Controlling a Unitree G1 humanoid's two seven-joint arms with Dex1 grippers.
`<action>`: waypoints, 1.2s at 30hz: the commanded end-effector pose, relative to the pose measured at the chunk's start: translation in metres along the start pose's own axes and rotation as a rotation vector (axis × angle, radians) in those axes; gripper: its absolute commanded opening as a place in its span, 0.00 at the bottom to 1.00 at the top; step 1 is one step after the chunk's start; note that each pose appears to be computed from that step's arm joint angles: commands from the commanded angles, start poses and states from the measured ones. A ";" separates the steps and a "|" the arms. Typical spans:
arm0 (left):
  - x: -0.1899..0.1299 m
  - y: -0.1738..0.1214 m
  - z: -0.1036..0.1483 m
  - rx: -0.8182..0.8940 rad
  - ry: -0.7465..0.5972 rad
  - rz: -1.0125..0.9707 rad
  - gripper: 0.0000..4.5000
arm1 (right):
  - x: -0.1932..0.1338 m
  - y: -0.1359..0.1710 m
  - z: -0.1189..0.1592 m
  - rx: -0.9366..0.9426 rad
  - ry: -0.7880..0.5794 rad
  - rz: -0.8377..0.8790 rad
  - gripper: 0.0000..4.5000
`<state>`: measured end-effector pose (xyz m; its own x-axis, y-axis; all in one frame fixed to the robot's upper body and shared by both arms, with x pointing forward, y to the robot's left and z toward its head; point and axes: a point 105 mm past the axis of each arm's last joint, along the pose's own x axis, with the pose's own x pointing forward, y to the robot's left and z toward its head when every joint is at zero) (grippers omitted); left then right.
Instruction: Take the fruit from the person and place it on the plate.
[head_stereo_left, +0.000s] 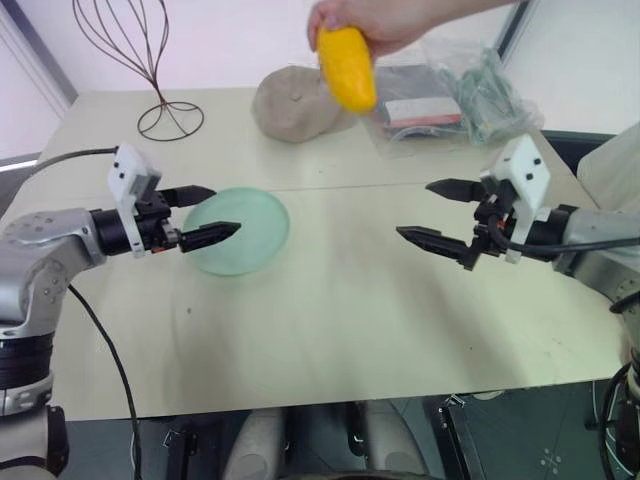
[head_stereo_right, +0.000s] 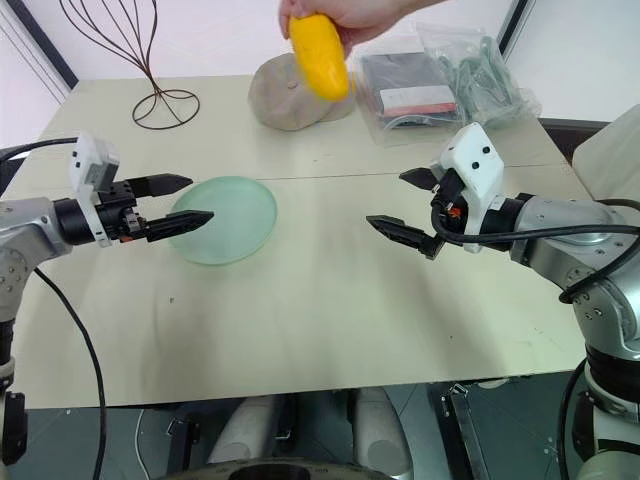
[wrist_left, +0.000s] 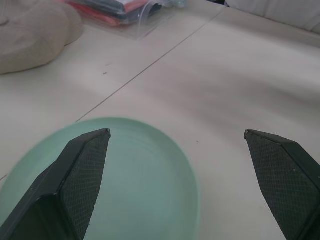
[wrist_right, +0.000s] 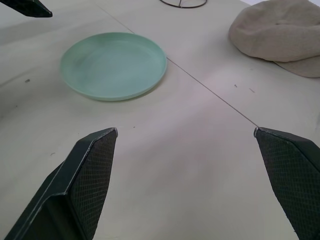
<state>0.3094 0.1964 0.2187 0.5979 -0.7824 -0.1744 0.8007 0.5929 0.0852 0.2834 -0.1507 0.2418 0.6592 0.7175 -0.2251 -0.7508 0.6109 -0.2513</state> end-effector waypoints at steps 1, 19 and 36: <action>-0.003 -0.001 0.013 0.032 -0.034 0.006 1.00 | 0.000 -0.005 0.024 -0.037 -0.090 -0.038 1.00; 0.002 -0.003 0.014 0.036 -0.043 0.001 1.00 | 0.067 -0.018 0.072 0.270 -0.303 -0.201 1.00; 0.001 -0.006 0.013 0.034 -0.046 0.015 1.00 | 0.103 -0.012 0.107 0.258 -0.370 -0.122 1.00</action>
<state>0.3097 0.1901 0.2201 0.6099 -0.7773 -0.1546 0.7923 0.6029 0.0941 0.3600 -0.0542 0.3046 0.7417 0.6646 0.0899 -0.6692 0.7423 0.0342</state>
